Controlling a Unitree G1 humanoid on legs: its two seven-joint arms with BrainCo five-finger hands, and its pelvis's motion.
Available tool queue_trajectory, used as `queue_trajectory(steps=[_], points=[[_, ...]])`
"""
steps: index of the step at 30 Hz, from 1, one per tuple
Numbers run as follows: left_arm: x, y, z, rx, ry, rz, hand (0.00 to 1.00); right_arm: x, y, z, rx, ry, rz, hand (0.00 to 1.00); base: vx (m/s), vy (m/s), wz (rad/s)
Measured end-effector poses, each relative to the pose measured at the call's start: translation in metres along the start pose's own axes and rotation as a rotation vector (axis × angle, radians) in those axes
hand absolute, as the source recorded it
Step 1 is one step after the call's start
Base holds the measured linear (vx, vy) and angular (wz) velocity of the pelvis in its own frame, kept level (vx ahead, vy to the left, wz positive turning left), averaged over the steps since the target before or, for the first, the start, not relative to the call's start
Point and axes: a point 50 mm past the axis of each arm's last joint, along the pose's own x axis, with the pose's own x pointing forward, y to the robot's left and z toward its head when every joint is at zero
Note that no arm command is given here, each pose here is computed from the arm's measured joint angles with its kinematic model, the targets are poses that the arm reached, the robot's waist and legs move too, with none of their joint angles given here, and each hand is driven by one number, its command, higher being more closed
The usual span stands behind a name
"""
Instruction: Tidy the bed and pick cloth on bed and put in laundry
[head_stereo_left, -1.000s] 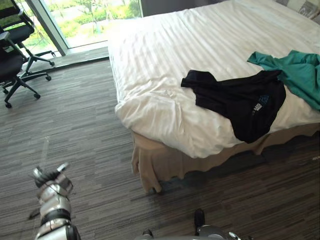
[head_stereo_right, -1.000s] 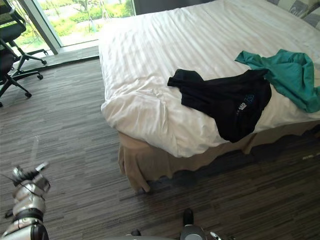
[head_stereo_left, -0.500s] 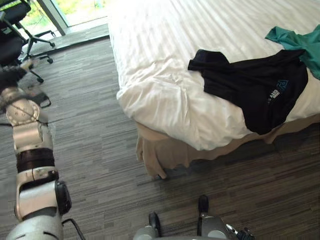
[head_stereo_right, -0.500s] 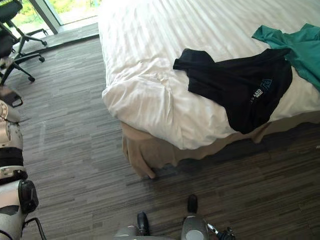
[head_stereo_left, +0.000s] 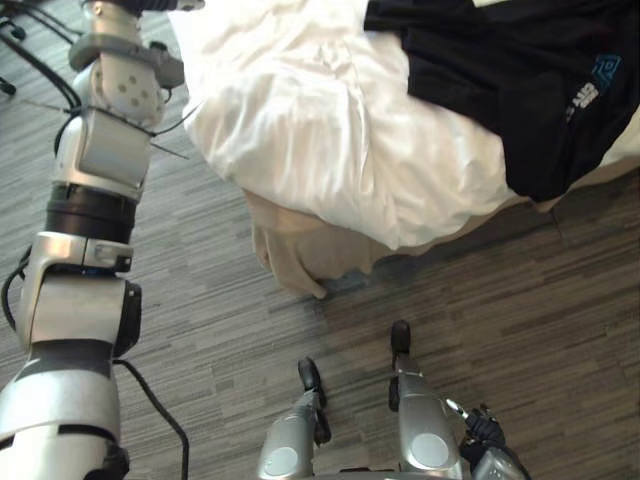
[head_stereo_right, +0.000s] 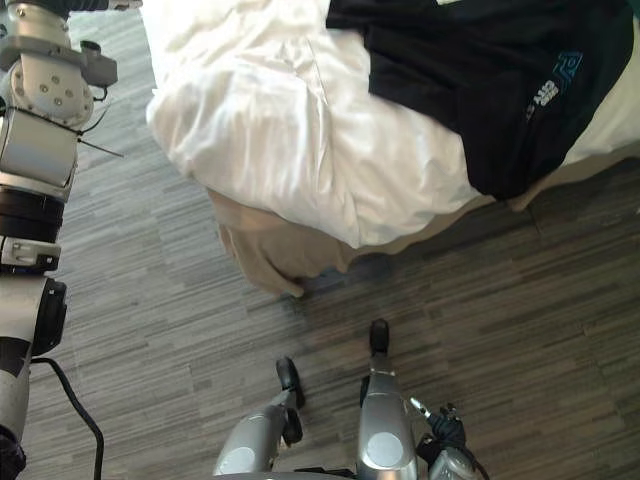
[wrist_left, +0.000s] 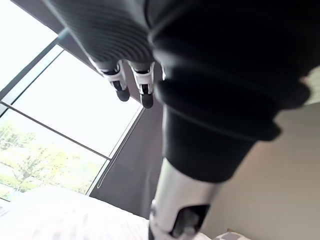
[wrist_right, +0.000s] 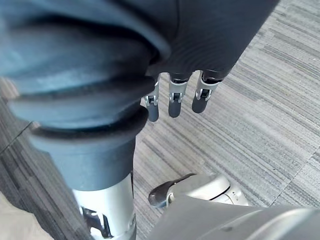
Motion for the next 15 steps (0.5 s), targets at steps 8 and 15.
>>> queue_trajectory(steps=[8, 15], points=[[0.016, 0.007, 0.011, 0.088, -0.016, -0.003, 0.00, 0.002, 0.017, 0.014, 0.030, -0.061, 0.040, 0.00, 0.00, 0.001, -0.07], [0.006, -0.030, 0.006, 0.265, -0.051, -0.275, 1.00, 0.002, 0.021, 0.014, 0.056, -0.065, 0.036, 0.00, 0.01, -0.004, -0.04]])
